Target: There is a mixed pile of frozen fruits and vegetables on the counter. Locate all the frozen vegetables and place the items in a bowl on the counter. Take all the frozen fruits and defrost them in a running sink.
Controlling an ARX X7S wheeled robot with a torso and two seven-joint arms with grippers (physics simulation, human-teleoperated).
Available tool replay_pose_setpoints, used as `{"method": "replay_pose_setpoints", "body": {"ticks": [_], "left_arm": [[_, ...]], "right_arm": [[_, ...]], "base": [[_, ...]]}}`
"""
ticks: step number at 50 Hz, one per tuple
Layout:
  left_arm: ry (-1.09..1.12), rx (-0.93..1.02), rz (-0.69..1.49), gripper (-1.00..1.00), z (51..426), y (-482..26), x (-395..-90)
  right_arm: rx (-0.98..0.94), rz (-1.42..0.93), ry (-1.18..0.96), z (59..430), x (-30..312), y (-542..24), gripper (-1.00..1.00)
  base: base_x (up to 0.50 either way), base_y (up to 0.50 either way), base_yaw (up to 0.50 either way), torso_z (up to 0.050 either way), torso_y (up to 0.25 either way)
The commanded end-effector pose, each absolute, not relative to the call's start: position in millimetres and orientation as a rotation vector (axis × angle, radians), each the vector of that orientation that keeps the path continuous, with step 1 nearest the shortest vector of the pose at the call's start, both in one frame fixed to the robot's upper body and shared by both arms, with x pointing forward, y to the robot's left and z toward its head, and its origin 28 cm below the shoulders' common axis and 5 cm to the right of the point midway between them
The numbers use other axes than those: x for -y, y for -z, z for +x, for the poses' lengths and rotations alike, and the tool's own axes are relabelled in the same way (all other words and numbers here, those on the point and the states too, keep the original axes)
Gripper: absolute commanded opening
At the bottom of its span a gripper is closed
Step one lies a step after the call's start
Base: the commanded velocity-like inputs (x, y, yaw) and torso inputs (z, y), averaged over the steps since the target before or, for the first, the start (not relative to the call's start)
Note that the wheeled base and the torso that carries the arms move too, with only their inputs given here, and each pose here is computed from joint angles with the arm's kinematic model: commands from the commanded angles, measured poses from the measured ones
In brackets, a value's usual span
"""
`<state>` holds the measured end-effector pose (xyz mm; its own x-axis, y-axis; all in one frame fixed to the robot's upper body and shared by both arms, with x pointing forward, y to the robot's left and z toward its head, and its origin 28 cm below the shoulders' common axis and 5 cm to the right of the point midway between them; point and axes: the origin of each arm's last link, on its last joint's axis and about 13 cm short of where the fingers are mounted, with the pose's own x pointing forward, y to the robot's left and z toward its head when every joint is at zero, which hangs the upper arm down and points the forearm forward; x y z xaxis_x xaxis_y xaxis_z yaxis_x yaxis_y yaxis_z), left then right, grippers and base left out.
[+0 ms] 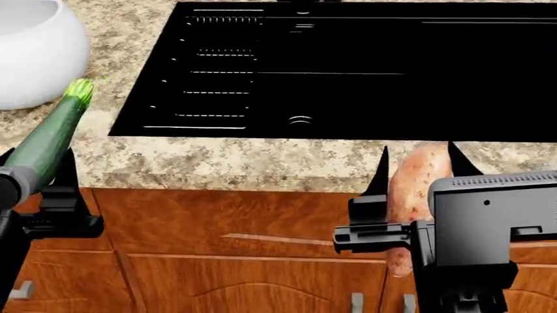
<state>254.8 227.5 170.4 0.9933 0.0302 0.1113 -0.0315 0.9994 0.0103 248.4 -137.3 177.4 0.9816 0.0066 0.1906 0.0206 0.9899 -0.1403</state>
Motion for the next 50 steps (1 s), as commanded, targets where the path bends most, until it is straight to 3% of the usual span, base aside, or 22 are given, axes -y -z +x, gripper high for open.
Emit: {"method": "replay_pose_setpoints", "body": {"ticks": [1,34,50], "left_arm": [[-0.035,0.120,0.005,-1.00,256,-172,-226],[-0.084,0.145,0.009,-1.00,252,-180,-237],[-0.109,0.139,0.016,-1.00,256,-176,-239]], "right_arm": [[0.204,-0.160,0.001,249,138,-178,-1.00],[0.225,-0.183,0.019,246,142,-179,-1.00],[0.214,-0.193,0.065,250,149,-171,-1.00]], "base": [[-0.08,0.50,0.00,0.000,0.000],[0.01,0.50,0.00,0.000,0.000],[0.41,0.29,0.00,0.000,0.001]]}}
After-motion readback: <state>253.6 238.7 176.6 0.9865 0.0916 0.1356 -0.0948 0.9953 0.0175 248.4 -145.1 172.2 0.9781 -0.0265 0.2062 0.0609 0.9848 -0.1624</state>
